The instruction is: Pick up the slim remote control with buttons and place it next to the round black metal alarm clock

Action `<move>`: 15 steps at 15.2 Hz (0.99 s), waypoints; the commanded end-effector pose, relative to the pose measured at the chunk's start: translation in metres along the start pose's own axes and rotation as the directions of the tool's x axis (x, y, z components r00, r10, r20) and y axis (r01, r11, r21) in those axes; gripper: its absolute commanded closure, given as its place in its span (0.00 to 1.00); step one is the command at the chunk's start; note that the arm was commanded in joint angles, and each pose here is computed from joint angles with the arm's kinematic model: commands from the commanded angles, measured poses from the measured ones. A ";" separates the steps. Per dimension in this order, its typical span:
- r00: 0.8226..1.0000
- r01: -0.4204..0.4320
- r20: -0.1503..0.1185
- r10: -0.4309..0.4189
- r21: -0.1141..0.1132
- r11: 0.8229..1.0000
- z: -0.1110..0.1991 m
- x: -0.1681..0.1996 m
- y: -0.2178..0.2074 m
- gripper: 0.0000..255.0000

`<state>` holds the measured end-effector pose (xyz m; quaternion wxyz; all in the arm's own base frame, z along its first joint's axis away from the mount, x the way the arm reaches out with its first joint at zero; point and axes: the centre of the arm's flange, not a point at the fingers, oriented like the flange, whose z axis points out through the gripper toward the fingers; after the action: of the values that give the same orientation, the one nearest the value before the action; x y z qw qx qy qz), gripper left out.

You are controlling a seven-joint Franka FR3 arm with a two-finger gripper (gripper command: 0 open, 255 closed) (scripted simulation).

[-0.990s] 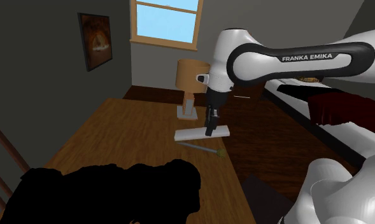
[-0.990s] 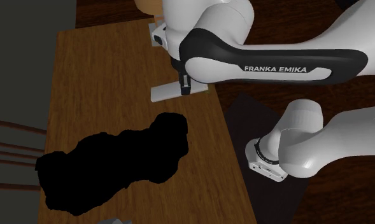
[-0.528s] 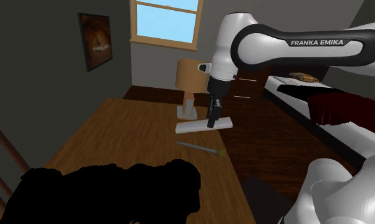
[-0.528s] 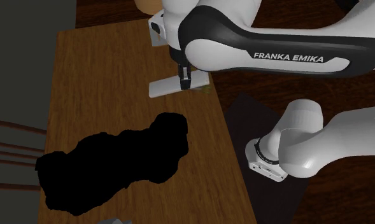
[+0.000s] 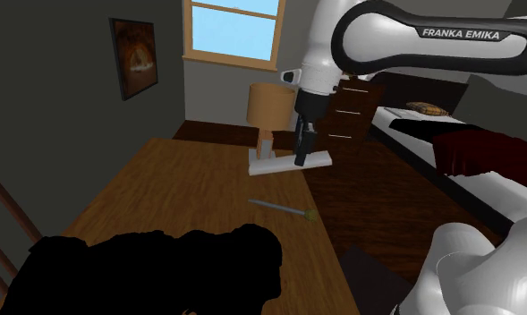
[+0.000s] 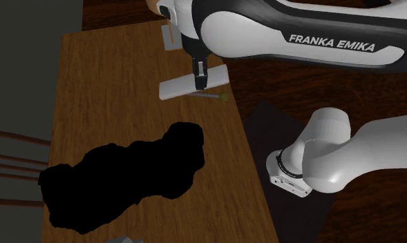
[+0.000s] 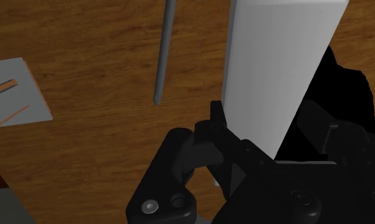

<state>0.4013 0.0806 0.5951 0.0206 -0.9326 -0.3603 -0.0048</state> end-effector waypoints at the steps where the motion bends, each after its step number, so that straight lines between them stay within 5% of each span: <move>1: 1.000 0.000 0.000 0.000 0.000 1.000 -0.010 0.000 0.000 1.00; 15: 1.000 0.000 0.000 0.000 0.000 1.000 -0.003 0.025 -0.183 1.00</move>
<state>0.3041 0.2234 0.6063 0.0205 -0.9323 -0.3611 -0.0047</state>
